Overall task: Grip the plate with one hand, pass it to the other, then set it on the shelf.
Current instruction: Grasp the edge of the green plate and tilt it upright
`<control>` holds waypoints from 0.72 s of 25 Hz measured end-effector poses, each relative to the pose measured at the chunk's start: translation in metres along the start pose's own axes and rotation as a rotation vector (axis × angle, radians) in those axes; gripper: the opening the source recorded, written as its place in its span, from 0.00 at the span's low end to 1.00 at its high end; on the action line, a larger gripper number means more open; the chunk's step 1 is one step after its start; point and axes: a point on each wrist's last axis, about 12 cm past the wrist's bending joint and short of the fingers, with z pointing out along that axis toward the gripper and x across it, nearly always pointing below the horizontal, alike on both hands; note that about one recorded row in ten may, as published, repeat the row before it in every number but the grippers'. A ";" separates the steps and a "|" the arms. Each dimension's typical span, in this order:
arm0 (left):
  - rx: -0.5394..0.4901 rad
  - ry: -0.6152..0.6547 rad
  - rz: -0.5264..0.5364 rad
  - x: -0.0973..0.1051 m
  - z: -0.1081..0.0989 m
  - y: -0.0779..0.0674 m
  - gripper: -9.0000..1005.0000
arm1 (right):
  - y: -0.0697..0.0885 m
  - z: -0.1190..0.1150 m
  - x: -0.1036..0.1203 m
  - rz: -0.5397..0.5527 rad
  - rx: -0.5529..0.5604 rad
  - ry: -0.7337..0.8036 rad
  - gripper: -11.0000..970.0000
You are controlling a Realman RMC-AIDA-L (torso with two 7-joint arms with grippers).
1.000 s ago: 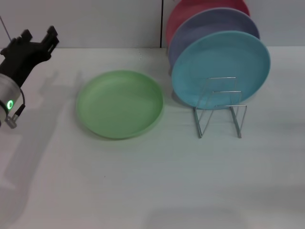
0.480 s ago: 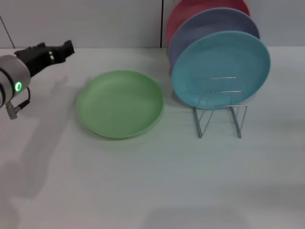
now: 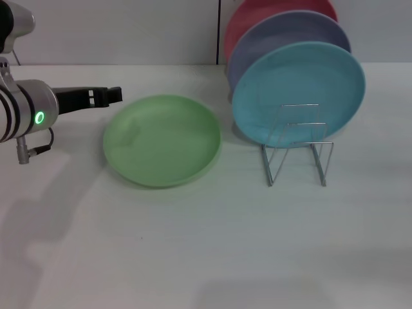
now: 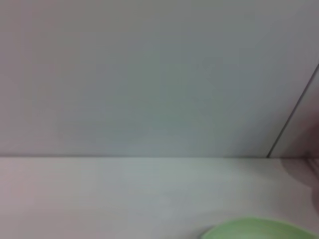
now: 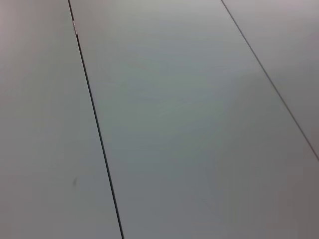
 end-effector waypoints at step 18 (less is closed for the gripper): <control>-0.013 0.210 0.003 0.009 0.025 -0.002 0.70 | 0.002 0.001 0.001 0.006 -0.003 0.005 0.65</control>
